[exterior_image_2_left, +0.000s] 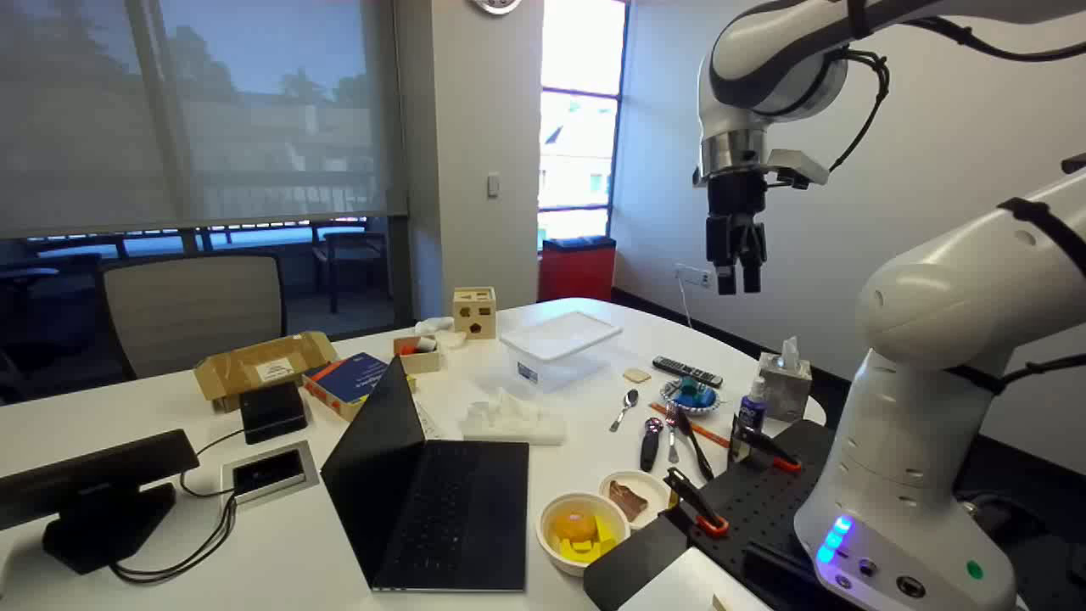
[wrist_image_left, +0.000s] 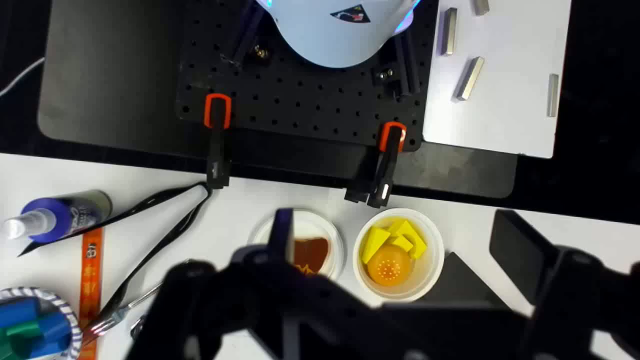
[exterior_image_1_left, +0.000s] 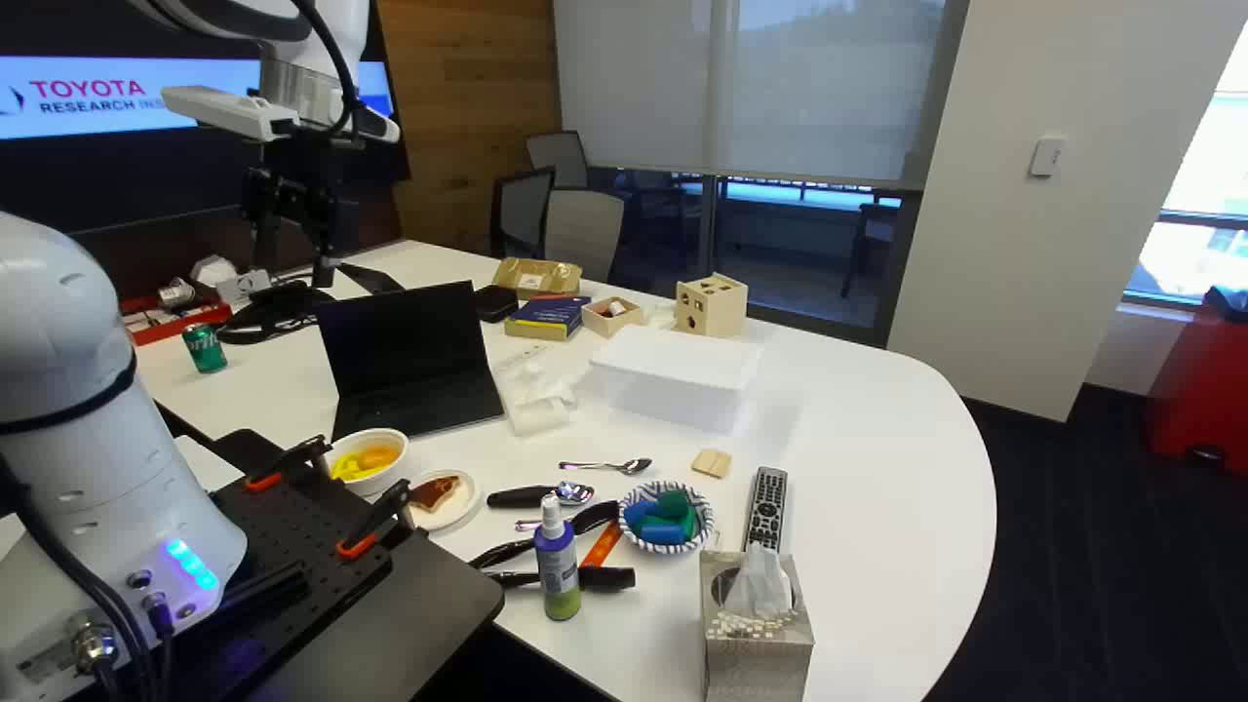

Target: Close the laptop

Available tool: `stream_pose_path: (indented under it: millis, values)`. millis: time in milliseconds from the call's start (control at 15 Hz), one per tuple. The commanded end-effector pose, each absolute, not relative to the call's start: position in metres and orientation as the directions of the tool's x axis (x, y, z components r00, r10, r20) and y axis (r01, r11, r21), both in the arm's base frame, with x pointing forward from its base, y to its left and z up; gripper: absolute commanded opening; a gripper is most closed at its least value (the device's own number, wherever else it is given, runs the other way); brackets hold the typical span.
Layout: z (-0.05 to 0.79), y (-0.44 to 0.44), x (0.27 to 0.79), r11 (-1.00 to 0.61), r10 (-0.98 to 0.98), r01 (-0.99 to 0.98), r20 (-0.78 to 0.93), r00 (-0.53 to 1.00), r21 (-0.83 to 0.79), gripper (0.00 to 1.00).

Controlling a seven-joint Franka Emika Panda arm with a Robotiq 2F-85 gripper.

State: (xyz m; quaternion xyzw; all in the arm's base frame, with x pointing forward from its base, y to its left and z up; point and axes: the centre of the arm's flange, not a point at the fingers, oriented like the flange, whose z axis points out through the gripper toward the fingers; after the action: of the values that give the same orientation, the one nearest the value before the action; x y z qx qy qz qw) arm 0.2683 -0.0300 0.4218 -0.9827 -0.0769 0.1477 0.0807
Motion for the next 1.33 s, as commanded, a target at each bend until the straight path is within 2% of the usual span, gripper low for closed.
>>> stream_pose_path:
  millis: [0, 200, 533, 867, 1267]
  values:
    - [0.422, -0.03, 0.268, -0.975, 0.175, 0.127, -0.278, 0.945, -0.181, 1.0]
    - [0.42, -0.027, 0.282, -0.978, 0.166, 0.124, -0.266, 0.95, -0.168, 1.0]
    - [0.412, 0.048, 0.376, -0.948, 0.317, 0.313, -0.075, 0.945, -0.064, 1.0]
    - [0.391, 0.144, 0.449, -0.851, 0.525, 0.523, 0.111, 0.844, 0.048, 1.0]
    - [0.348, 0.26, 0.526, -0.705, 0.693, 0.705, 0.284, 0.663, 0.077, 1.0]
